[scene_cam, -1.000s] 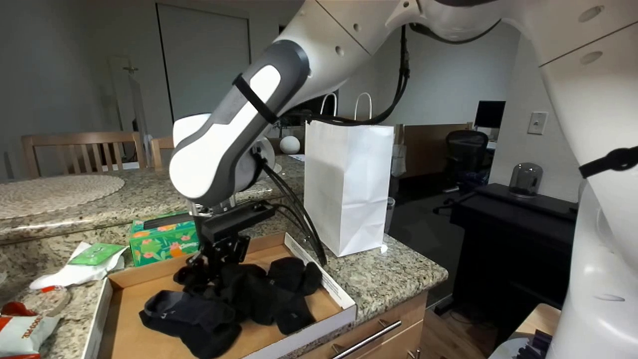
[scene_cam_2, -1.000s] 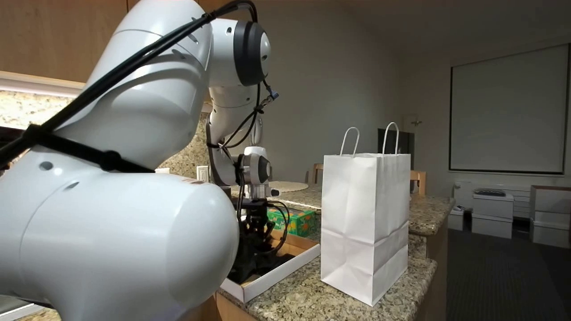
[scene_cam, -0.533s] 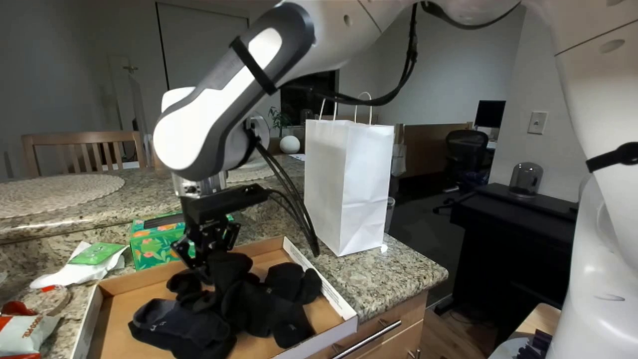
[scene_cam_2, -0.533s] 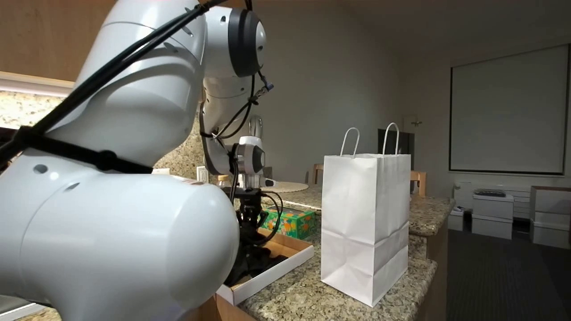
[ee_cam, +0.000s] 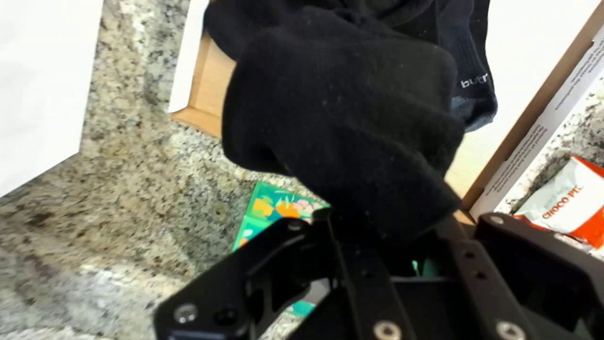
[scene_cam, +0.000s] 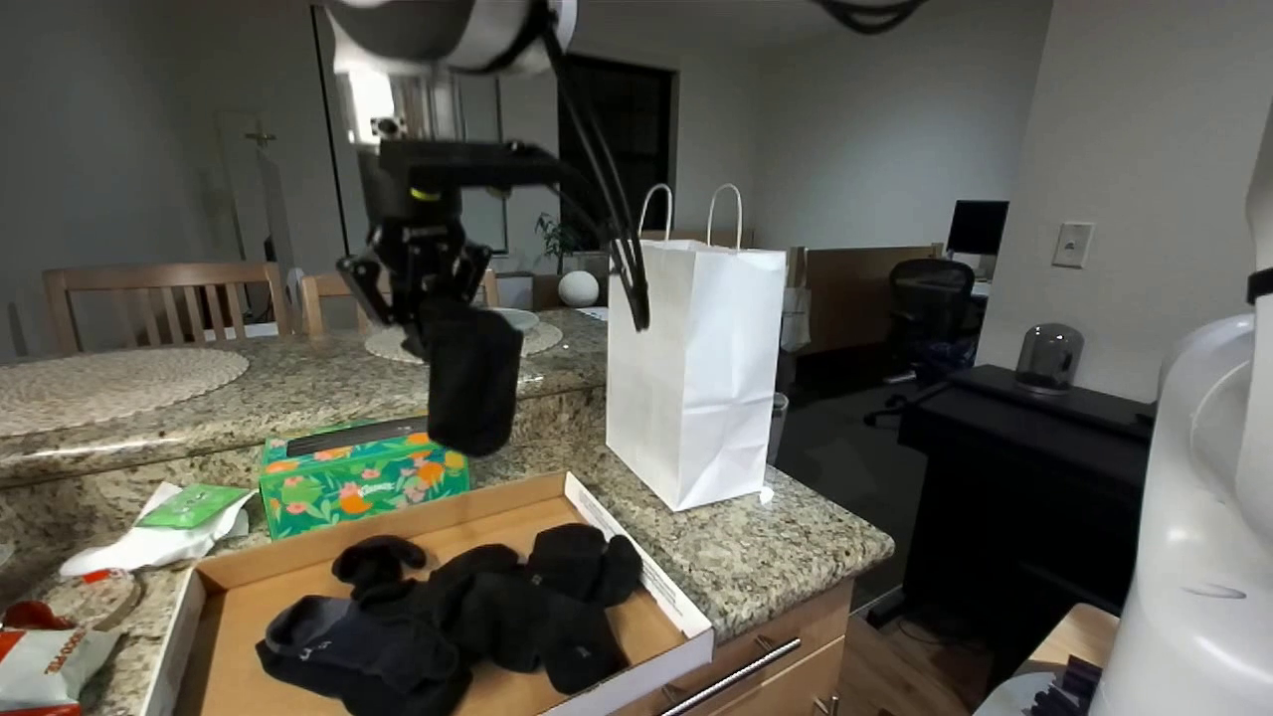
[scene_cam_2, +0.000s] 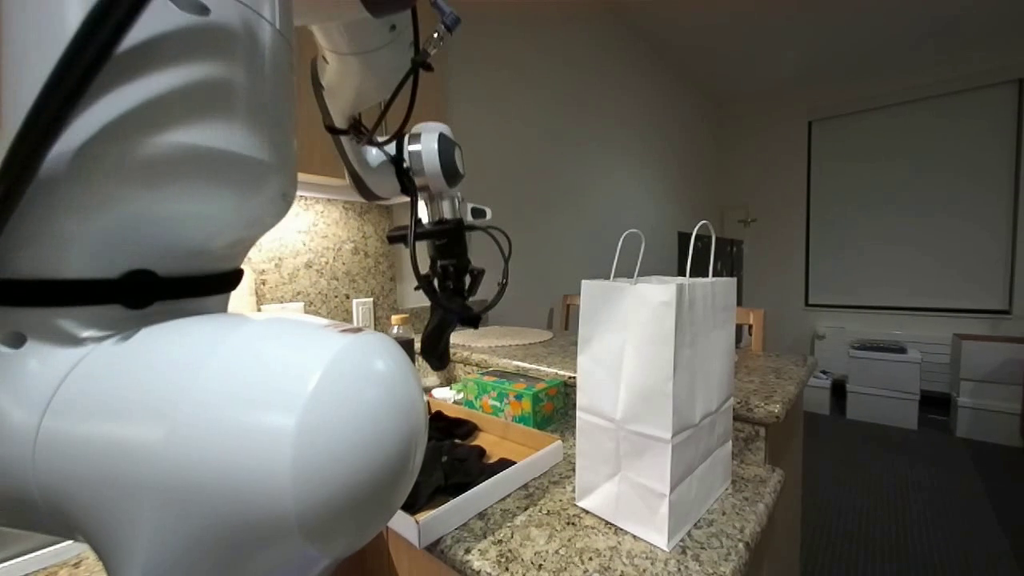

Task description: Pick up all the socks and put them in the bag.

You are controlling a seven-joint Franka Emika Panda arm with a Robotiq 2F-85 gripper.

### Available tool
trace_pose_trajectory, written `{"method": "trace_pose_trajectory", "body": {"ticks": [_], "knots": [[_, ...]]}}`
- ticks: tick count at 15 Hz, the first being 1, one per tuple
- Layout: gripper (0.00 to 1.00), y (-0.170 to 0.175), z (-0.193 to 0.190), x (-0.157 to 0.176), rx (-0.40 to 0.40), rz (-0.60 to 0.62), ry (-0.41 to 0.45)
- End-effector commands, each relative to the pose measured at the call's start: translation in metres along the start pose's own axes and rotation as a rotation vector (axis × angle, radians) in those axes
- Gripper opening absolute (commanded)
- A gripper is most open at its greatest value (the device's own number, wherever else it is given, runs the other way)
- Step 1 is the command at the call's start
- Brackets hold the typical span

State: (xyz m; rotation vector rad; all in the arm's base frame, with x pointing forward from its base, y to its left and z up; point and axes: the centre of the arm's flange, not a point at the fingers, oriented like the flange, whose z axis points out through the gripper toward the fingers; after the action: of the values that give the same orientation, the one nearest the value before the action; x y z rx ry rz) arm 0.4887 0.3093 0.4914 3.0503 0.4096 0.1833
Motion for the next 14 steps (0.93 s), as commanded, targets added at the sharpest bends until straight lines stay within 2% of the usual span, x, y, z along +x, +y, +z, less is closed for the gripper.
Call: {"method": "trace_pose_trajectory", "body": {"ticks": [1,5,7,9,11,14], "knots": [[0.13,0.038,-0.095,-0.010,-0.072,0.029,0.049],[0.12,0.106,-0.196,-0.023,-0.077,0.136,0.221],[0.12,0.152,-0.238,-0.031,-0.064,0.226,0.330],[0.11,0.204,-0.272,-0.041,-0.041,0.299,0.395],[0.11,0.262,-0.295,-0.053,-0.033,0.364,0.431],[0.11,0.355,-0.306,-0.076,-0.013,0.412,0.451]]}}
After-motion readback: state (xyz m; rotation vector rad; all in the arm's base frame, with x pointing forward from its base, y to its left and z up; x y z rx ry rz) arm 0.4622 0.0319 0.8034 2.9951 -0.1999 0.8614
